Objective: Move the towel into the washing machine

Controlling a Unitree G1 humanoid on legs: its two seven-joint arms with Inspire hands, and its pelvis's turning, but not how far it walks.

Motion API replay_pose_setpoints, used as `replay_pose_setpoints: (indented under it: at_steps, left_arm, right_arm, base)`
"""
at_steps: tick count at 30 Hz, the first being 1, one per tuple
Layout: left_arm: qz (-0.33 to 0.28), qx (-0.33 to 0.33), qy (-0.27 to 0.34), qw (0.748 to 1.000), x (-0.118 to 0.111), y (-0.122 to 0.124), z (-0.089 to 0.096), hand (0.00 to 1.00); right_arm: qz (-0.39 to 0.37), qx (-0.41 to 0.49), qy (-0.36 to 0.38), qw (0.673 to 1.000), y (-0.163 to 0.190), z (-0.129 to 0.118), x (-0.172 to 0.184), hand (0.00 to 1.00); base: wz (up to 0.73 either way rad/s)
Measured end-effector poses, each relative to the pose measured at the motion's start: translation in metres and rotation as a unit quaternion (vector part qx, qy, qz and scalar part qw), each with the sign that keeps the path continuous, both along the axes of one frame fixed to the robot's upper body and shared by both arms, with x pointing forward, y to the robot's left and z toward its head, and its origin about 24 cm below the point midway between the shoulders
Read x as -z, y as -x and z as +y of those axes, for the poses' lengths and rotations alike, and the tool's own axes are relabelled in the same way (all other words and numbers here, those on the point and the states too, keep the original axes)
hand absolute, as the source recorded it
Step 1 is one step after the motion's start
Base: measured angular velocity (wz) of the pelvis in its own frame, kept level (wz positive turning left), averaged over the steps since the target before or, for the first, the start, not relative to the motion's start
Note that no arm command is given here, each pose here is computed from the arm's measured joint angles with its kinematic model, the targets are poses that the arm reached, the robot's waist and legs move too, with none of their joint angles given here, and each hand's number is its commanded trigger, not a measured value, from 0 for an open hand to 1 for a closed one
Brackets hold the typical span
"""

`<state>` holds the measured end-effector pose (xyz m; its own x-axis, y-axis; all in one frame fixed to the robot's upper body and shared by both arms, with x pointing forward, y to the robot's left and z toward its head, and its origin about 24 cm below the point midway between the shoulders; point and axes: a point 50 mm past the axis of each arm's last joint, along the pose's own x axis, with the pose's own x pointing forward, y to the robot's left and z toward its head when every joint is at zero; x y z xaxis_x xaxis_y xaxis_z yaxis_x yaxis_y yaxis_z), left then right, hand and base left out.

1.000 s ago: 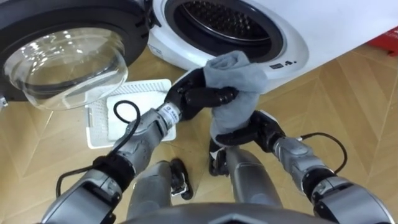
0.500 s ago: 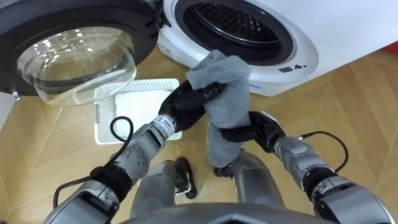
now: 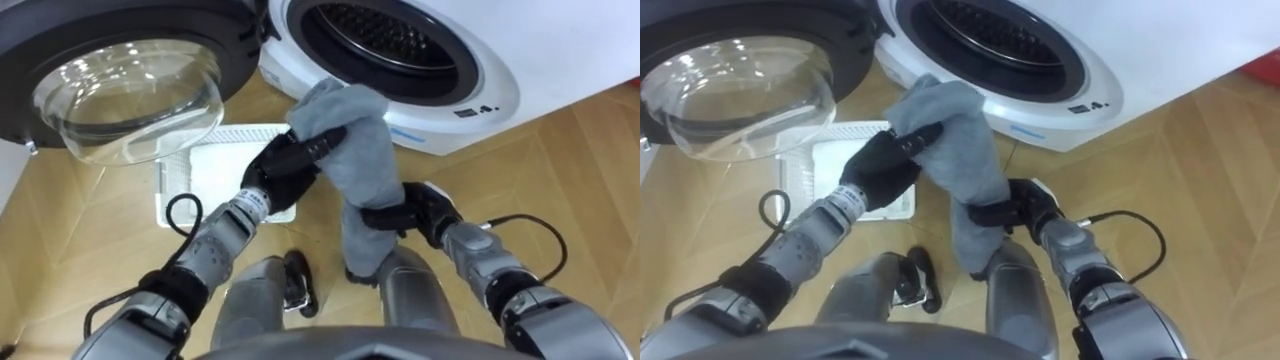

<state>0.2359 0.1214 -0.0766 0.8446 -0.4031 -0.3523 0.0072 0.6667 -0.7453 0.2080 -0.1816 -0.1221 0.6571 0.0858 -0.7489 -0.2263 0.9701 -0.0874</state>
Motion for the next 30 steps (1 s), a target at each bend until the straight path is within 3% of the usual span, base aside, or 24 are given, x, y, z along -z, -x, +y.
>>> replay_pose_setpoints:
  at_steps: [8, 18, 30]
  left_arm:
    - [0.013, -0.026, -0.024, 0.999, 0.000, -0.004, 0.006, 0.00]
    - [0.013, -0.030, -0.113, 0.993, 0.001, -0.005, 0.026, 0.00]
    - [0.020, -0.036, -0.124, 0.991, 0.003, -0.005, 0.026, 0.00]
  right_arm:
    - [0.020, 0.008, 0.022, 1.000, -0.016, -0.013, -0.007, 1.00]
    - [0.027, 0.041, 0.034, 0.998, -0.030, -0.039, -0.019, 1.00]
    - [0.023, 0.095, -0.002, 0.995, -0.045, -0.059, -0.034, 1.00]
  base:
    - [0.24]
    - [0.06]
    - [0.15]
